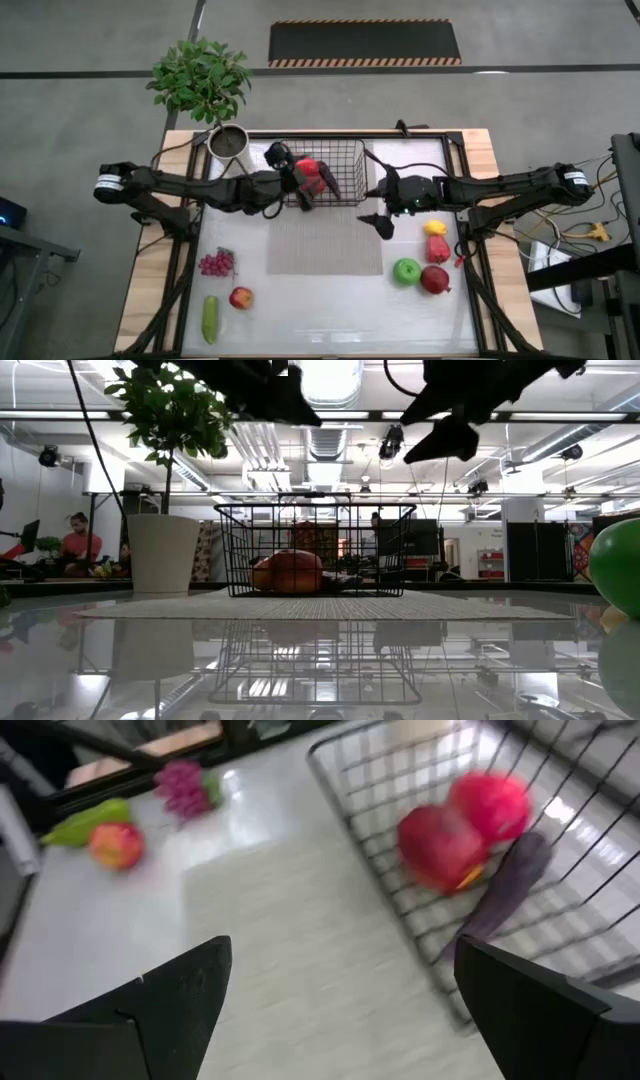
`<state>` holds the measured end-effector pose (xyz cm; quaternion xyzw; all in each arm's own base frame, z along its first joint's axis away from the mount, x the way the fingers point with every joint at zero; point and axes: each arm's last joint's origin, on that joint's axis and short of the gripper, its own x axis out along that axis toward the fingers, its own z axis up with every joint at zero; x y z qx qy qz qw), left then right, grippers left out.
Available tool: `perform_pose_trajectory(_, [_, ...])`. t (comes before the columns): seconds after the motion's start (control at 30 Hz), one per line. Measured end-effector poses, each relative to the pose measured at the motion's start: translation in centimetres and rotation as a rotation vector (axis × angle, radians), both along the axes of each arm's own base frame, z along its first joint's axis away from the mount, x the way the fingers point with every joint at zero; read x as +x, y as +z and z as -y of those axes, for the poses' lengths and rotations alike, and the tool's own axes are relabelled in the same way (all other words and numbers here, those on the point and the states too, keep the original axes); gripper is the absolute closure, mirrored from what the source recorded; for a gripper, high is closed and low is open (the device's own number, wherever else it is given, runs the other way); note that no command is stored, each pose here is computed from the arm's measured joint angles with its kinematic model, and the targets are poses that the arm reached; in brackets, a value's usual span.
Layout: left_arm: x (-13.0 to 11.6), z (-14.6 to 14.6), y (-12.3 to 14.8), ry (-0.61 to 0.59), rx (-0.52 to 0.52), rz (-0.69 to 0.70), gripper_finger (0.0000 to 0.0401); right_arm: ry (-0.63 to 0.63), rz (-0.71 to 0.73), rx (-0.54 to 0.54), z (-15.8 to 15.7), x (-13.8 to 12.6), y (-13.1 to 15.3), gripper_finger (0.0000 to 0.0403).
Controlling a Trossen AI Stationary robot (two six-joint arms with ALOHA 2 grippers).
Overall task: Build produce basket
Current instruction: Put the green apple into the wire basket
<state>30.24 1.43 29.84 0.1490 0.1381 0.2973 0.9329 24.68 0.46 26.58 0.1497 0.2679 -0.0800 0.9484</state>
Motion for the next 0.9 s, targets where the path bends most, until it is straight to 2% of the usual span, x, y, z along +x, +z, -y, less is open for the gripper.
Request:
perform_pose_trajectory(0.1, [-0.1, 0.7, 0.4, -0.171, -0.015, 0.004, 0.0096, 0.006, -0.050, 0.074, -1.4, -0.2, 0.6, 0.0038])
perform_pose_trajectory(0.2, [-0.1, 1.2, 0.6, -0.267, -0.014, 0.005, 0.0096, 0.000, -0.091, 0.158, -3.0, -0.6, 1.5, 0.0038])
perform_pose_trajectory(0.43, [-0.1, 1.4, 1.0, -0.280, 0.004, 0.033, 0.0096, -0.136, -0.294, 0.306, -6.0, -1.7, 2.3, 0.0038])
perform_pose_trajectory(0.53, [-0.1, 1.4, 1.0, -0.281, 0.004, 0.038, 0.0096, -0.169, -0.433, 0.301, -7.2, -1.6, 1.8, 0.0038])
perform_pose_trajectory(0.77, [-0.1, 1.4, 1.1, -0.281, 0.005, 0.046, 0.0096, -0.191, -0.904, 0.094, -9.2, -2.1, 0.1, 0.0038])
perform_pose_trajectory(0.9, [-0.1, 1.4, 1.0, -0.281, 0.004, 0.045, 0.0096, -0.183, -1.041, 0.147, -9.9, -1.5, -1.2, 0.0038])
